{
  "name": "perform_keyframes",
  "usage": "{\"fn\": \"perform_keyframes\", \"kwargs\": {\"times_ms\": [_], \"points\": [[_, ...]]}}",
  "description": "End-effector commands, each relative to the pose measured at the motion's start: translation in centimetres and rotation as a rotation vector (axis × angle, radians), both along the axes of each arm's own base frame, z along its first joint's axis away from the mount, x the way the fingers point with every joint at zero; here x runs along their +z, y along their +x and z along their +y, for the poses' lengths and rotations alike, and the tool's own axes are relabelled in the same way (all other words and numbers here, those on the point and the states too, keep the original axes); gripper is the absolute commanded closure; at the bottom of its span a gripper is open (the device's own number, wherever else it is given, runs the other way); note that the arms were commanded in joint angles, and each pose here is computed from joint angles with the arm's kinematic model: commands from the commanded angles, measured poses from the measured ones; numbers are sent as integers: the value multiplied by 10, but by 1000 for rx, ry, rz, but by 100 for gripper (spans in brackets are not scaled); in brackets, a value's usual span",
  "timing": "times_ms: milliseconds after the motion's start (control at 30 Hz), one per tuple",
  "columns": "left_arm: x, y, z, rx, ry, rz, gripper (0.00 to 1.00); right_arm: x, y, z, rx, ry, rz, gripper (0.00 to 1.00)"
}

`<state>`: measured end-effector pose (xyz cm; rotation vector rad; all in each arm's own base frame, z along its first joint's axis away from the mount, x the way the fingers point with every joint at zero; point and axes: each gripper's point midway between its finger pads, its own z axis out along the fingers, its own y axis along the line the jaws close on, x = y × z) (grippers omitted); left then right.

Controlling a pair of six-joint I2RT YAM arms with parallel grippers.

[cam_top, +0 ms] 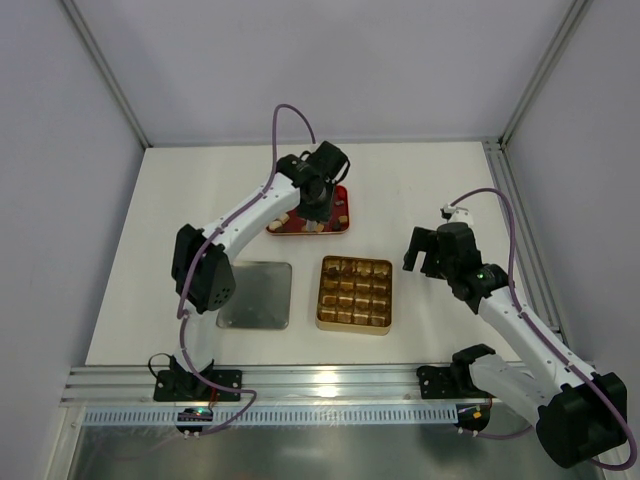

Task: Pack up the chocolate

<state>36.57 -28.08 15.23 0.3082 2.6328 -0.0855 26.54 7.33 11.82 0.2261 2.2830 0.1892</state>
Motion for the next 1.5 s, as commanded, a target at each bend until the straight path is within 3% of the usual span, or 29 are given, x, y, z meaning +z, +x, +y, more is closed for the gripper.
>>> {"fn": "perform_keyframes", "kwargs": {"times_ms": [0, 1167, 1467], "points": [[9, 6, 1, -4, -3, -20, 64, 6, 5, -2, -3, -8, -32, 0], [-2, 8, -3, -10, 0, 3, 67, 5, 1, -4, -5, -14, -34, 0], [8, 8, -2, -9, -7, -16, 71, 6, 2, -4, -3, -12, -38, 0]]}}
